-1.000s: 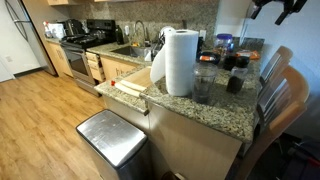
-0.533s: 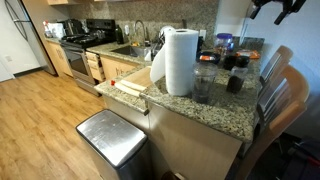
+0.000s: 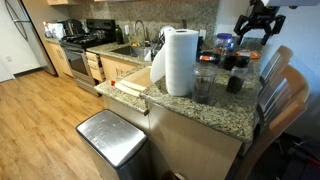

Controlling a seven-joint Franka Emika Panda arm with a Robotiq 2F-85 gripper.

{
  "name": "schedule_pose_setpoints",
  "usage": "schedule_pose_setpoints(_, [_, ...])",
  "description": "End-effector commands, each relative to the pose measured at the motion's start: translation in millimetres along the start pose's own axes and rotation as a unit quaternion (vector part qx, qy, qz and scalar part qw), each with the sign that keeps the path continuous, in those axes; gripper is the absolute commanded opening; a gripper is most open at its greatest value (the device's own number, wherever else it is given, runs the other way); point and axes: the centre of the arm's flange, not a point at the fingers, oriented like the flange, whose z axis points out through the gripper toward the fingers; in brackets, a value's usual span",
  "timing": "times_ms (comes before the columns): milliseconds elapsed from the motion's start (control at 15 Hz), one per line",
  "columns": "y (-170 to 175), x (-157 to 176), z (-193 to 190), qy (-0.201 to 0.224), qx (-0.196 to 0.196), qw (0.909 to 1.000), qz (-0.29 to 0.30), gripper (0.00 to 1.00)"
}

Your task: Move the pepper shaker forward

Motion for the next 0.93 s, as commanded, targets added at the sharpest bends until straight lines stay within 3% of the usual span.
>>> schedule_pose_setpoints(0, [-0.1, 0.6, 0.9, -0.001, 0.0, 1.0, 0.0, 1.0])
schedule_pose_setpoints(67, [0.3, 1.0, -0.5, 0.0, 0.0, 1.0, 0.001, 1.0])
schedule_pose_setpoints(400, [5.3, 4.3, 33.1, -0.011, -0.094, 0.9953, 0.023, 1.0])
schedule_pose_setpoints(467, [6.0, 2.4, 21.6, -0.001, -0.068, 0.9976, 0.015, 1.0])
schedule_pose_setpoints(867, [5.9, 4.3, 33.4, -0.008, -0.084, 0.9962, 0.021, 1.0])
